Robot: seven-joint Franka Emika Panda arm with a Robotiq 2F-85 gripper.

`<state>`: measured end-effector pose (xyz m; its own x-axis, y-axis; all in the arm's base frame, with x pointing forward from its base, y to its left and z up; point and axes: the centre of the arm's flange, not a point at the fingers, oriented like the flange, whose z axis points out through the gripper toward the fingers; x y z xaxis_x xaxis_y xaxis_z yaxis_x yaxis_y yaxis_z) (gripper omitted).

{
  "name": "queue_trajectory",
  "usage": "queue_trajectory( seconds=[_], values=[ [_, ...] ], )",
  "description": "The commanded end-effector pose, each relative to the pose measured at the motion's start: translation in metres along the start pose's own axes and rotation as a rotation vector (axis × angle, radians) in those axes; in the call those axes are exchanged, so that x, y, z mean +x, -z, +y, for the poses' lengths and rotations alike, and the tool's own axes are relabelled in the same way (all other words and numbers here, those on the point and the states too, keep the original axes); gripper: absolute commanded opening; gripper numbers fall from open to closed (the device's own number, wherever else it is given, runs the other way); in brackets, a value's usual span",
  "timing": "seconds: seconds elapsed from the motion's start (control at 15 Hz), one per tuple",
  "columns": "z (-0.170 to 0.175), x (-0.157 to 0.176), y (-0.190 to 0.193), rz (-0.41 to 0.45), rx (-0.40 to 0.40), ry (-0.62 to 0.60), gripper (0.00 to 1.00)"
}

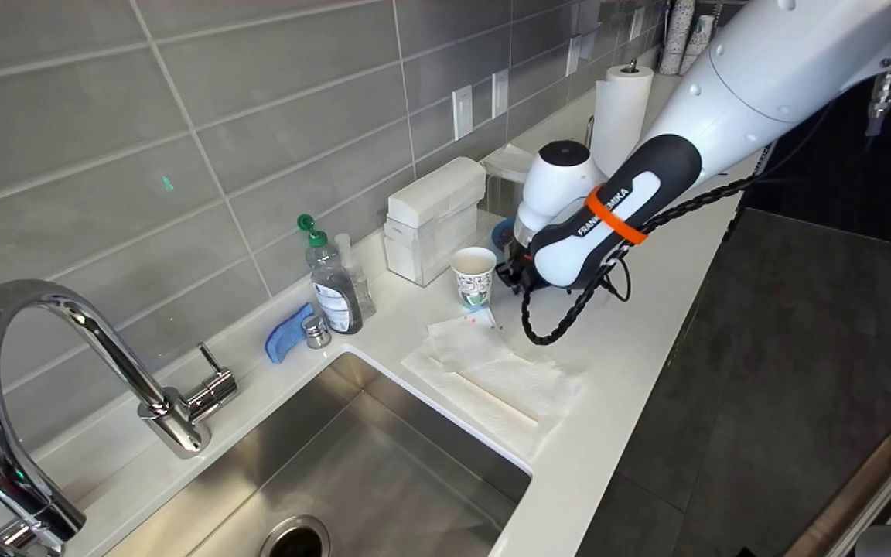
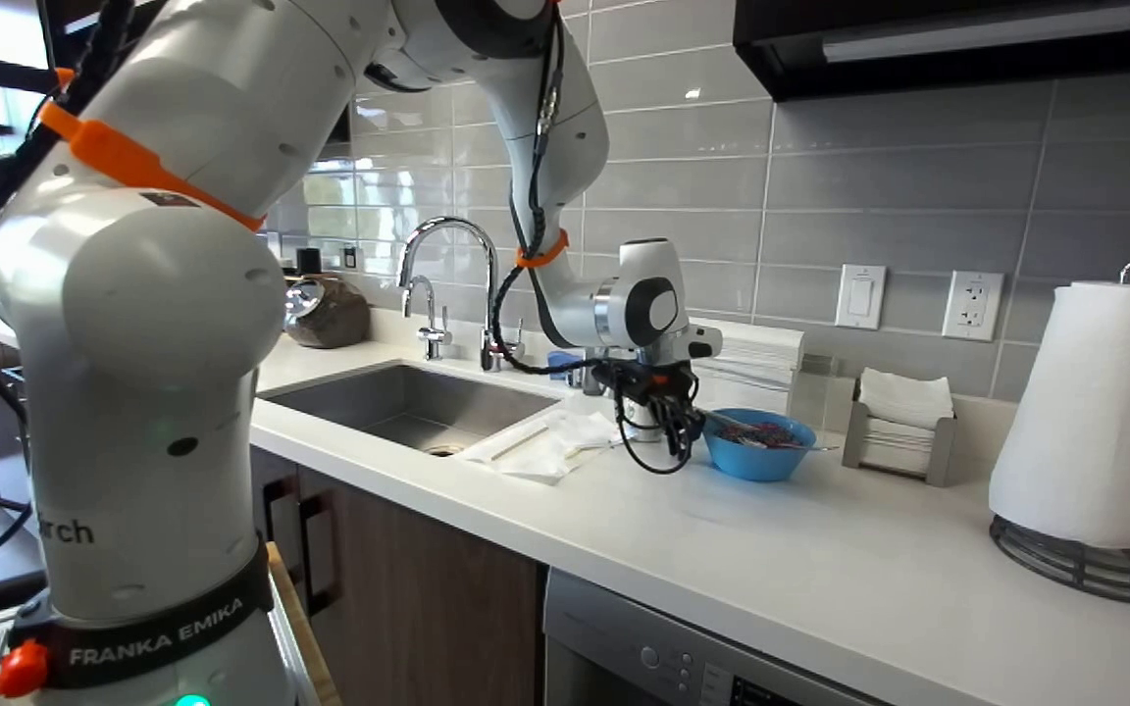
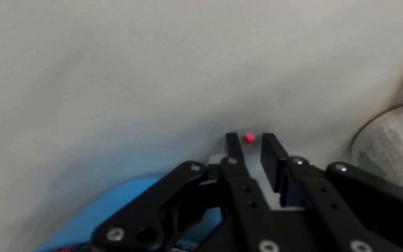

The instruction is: Put the items on the table in the cup

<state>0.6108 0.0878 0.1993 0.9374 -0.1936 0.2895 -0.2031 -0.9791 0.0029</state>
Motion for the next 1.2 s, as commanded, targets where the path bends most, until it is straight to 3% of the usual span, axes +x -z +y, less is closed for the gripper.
queue_trajectory(
  seconds=[0.0, 0.2, 0.27, 0.4, 0.8, 1.13],
  values=[
    [-0.005, -0.003, -0.004, 0.0, 0.001, 0.016, 0.2],
    [-0.005, -0.005, -0.006, 0.003, -0.002, 0.025, 0.13],
    [-0.005, -0.005, -0.007, 0.004, -0.004, 0.027, 0.04],
    [-0.003, -0.005, -0.009, 0.005, -0.011, 0.03, 0.0],
    [0.0, -0.006, 0.003, -0.017, -0.024, 0.035, 0.01],
    [-0.001, -0.008, 0.043, -0.086, -0.014, 0.053, 0.01]
  ],
)
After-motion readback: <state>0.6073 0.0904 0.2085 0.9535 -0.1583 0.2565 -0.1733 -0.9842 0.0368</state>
